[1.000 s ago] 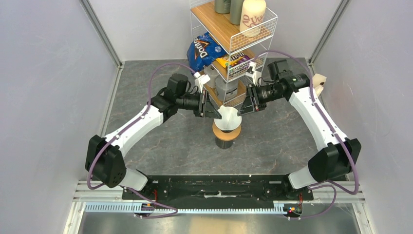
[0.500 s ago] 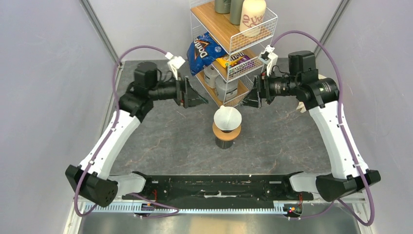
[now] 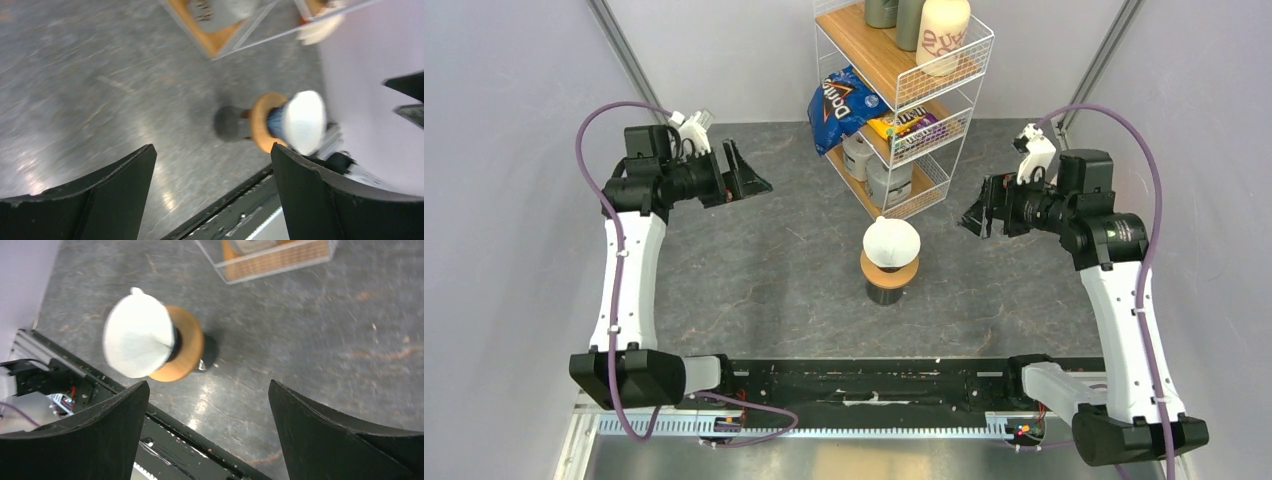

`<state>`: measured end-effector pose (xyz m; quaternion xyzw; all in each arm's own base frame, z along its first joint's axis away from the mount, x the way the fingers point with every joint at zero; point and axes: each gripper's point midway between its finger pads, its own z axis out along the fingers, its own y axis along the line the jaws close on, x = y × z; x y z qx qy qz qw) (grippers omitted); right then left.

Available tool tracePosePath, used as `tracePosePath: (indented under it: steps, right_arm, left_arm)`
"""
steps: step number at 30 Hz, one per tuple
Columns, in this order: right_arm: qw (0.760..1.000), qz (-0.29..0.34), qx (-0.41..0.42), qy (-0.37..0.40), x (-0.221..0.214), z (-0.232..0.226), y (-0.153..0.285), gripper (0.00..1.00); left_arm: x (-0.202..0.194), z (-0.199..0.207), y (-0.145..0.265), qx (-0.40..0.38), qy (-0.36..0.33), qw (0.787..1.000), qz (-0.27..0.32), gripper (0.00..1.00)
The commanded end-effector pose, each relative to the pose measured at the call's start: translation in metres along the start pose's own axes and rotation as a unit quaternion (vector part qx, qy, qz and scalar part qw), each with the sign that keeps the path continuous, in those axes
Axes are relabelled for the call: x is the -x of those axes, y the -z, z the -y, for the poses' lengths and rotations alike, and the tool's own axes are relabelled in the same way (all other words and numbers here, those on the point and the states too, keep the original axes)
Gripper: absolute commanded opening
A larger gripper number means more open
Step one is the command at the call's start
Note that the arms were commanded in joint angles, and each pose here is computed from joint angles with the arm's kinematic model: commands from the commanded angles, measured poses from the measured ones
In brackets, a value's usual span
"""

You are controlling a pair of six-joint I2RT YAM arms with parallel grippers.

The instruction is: Place the coffee filter in the dripper

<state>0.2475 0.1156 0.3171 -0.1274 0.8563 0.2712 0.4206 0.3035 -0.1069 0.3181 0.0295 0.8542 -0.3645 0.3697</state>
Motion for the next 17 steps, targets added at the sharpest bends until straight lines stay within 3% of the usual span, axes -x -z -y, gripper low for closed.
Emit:
tracePosePath:
  steps: [1, 5, 8, 17]
  right_arm:
    - [0.996, -0.025, -0.083, -0.004, -0.022, 0.047, -0.012, 0.97]
    - [0.991, -0.044, -0.128, 0.018, -0.049, 0.079, -0.025, 0.97]
    - [0.990, -0.062, -0.128, 0.013, -0.067, 0.089, -0.037, 0.97]
    - [0.991, -0.062, -0.119, 0.021, -0.063, 0.094, -0.049, 0.97]
  left_arm:
    - [-0.032, -0.063, 0.009, 0.141, -0.038, 0.988, -0.051, 0.93]
    - [-0.057, -0.112, 0.013, 0.241, -0.046, 0.967, -0.066, 0.94]
    - [-0.069, -0.129, 0.013, 0.264, -0.068, 0.959, -0.073, 0.95]
    - [-0.059, -0.134, 0.014, 0.284, -0.098, 0.952, -0.053, 0.95]
